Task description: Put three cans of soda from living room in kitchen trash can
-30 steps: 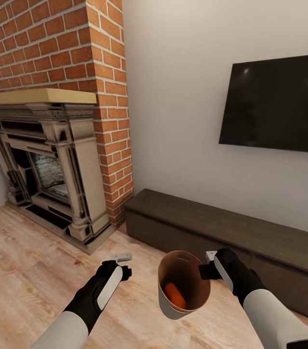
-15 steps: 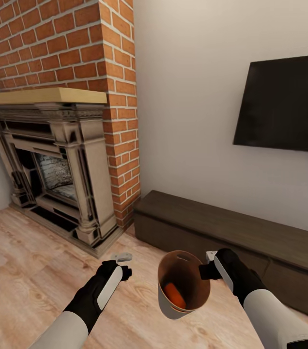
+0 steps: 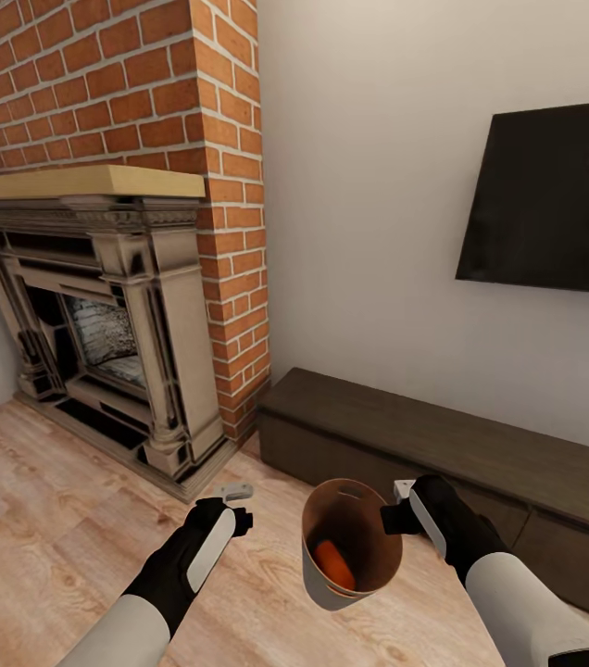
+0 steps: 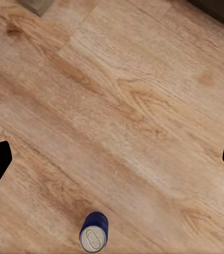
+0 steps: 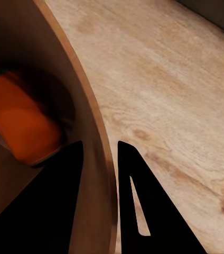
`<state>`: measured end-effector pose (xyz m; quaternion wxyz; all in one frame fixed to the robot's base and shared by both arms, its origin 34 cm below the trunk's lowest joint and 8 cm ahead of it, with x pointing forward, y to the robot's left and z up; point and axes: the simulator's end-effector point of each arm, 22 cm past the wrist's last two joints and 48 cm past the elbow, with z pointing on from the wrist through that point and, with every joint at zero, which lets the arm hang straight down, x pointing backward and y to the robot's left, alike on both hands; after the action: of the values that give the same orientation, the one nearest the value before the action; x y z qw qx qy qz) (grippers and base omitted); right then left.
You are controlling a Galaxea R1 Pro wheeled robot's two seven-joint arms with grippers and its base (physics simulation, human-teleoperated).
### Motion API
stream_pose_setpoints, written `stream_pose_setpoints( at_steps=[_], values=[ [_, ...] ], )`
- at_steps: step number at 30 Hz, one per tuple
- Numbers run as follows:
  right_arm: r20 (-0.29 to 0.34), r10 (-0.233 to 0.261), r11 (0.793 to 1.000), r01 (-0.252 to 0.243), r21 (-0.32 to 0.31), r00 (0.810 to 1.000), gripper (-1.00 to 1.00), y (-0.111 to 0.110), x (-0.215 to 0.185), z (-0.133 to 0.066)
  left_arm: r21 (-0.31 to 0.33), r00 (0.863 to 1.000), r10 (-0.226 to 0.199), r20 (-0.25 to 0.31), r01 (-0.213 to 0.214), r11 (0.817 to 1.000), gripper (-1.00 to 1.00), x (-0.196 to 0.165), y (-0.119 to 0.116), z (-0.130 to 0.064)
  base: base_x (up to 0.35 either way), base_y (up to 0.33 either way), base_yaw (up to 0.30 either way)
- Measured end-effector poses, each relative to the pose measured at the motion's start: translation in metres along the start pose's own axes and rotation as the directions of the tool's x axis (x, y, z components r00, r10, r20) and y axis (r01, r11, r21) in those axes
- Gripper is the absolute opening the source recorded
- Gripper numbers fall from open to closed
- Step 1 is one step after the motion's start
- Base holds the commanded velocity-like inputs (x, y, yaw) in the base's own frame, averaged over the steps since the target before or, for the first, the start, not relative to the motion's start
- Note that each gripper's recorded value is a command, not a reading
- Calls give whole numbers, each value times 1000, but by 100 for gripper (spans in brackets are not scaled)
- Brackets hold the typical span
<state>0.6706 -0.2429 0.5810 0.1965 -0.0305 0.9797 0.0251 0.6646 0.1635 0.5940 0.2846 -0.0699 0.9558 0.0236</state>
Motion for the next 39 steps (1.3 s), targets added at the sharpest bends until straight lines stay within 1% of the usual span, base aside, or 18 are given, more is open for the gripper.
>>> stream_pose_setpoints(
  at_steps=[6,10,14,19,24,39],
  values=[
    [0,3,1000,-3,-5,1000,-100,1,0,0,0,1000,0,0,0,1000,100,0,0,0,30,-48,0],
    [0,-2,1000,2,3,1000,-100,0,0,0,-1,1000,-2,8,2,1000,100,-2,0,0,149,-35,0],
    [0,4,1000,-4,-7,1000,-100,2,0,0,-1,1000,-5,14,5,1000,100,-3,1,0,188,-99,0],
    [0,-7,1000,7,7,1000,-100,-1,0,0,-3,1000,-6,17,6,1000,100,-4,1,0,107,-76,0],
    [0,1,1000,-1,-5,1000,-100,3,0,0,-3,1000,-6,18,6,1000,100,-4,1,0,24,-24,0],
    [-1,-6,1000,6,3,1000,-100,0,0,0,-2,1000,-8,17,8,1000,100,-4,1,0,2,-14,0]
  ],
)
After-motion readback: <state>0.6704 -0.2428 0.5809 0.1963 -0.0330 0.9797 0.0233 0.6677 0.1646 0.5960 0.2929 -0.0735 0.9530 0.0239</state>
